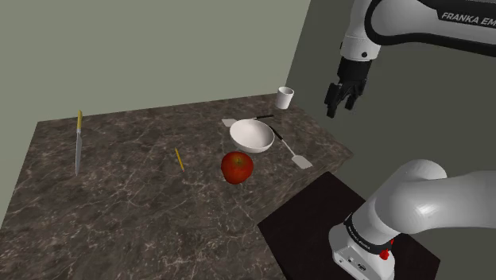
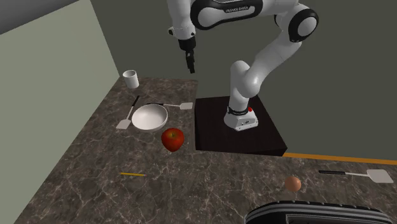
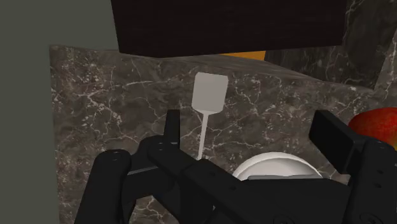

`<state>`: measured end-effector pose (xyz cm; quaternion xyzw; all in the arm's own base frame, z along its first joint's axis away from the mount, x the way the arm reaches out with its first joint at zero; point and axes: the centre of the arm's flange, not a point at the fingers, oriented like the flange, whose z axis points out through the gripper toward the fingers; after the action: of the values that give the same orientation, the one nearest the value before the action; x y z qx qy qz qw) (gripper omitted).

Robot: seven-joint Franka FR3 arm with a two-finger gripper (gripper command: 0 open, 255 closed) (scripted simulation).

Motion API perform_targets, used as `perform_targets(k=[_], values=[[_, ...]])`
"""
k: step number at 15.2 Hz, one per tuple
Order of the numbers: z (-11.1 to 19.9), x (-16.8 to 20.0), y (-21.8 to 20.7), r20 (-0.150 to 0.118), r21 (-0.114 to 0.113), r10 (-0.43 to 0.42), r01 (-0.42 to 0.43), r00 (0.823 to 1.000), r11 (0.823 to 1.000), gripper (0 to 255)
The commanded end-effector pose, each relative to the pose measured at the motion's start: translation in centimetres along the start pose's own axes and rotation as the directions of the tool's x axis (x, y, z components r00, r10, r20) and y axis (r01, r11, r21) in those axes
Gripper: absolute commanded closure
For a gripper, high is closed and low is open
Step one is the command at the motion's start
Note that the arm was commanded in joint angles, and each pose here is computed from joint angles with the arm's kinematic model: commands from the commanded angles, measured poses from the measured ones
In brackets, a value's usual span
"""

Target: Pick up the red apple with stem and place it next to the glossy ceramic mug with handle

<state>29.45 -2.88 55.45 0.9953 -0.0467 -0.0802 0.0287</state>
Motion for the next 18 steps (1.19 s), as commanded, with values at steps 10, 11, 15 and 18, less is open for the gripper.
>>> perform_targets(k=[10,11,15,18], values=[[3.1,4.9,-10.1,-0.059,-0.035,-0.24,0.239,0.969,0.97,0],[3.4,5.4,-11.3,-0.065,-0.04,-0.267,0.264,0.962,0.964,0],[4.8,6.7,-16.1,-0.087,-0.061,-0.369,0.365,0.925,0.929,0],[5.9,7.4,-19.8,-0.103,-0.078,-0.443,0.437,0.89,0.896,0]])
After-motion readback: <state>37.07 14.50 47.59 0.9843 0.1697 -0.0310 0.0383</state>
